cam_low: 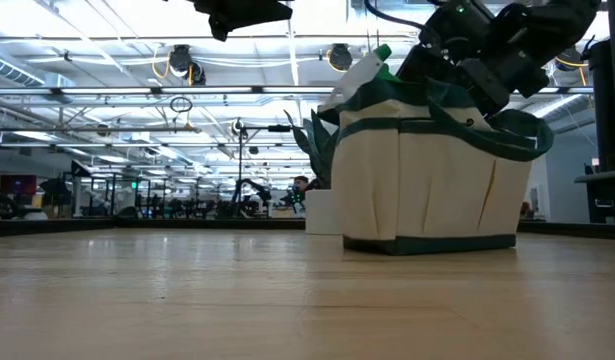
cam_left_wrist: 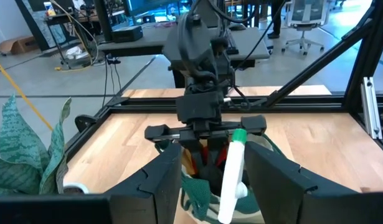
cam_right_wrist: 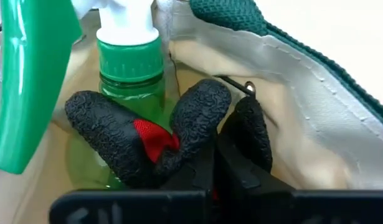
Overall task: Pick & Place Garden tools in Gardening bag
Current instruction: Put the red gloves into the gardening bag, then adjust the gardening bag to the center of the table
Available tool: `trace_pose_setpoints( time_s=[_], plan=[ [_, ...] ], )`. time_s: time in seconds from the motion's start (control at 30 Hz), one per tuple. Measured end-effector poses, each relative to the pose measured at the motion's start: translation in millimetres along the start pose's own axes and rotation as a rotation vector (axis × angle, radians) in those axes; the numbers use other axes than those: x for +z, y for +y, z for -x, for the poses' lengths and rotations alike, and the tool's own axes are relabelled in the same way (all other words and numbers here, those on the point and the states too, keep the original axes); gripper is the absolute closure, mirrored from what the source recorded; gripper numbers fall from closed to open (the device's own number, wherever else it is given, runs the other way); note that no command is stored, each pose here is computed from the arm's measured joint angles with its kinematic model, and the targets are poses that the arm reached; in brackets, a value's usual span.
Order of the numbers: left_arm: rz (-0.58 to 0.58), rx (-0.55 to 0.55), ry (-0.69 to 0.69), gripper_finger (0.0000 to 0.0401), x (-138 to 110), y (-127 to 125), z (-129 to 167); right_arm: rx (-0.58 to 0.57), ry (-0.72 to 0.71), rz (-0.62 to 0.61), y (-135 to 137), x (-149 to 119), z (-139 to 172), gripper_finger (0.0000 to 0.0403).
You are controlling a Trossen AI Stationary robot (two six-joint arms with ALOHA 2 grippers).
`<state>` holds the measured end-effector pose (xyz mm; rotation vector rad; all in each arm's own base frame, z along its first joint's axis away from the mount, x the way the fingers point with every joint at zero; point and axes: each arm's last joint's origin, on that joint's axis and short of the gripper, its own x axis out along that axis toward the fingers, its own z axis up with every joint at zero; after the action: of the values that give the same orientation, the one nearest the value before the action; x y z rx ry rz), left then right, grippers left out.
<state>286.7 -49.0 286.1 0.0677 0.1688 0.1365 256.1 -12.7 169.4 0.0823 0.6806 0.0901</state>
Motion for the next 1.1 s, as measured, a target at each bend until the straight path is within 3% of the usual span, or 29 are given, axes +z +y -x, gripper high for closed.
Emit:
trace_pose_setpoints(
  time_s=[0.2,0.67,0.83,1.1],
  plan=[
    [-0.003,0.000,0.006,0.0219,-0.6,0.0,0.0,-0.009,-0.074,0.064,-0.7,8.2,10.0,0.0383],
    [-0.023,-0.002,0.077,0.0219,-7.8,-0.1,0.3,-0.019,-0.246,0.104,5.4,27.8,46.2,0.0276],
    [-0.007,-0.002,0.131,0.0219,-13.1,0.0,0.9,-0.018,-0.313,0.098,9.2,33.2,68.8,0.0272],
    [-0.004,-0.041,0.232,0.0219,-31.4,-5.7,-9.4,0.073,-0.220,-0.008,21.6,21.1,89.6,0.0283]
  ],
)
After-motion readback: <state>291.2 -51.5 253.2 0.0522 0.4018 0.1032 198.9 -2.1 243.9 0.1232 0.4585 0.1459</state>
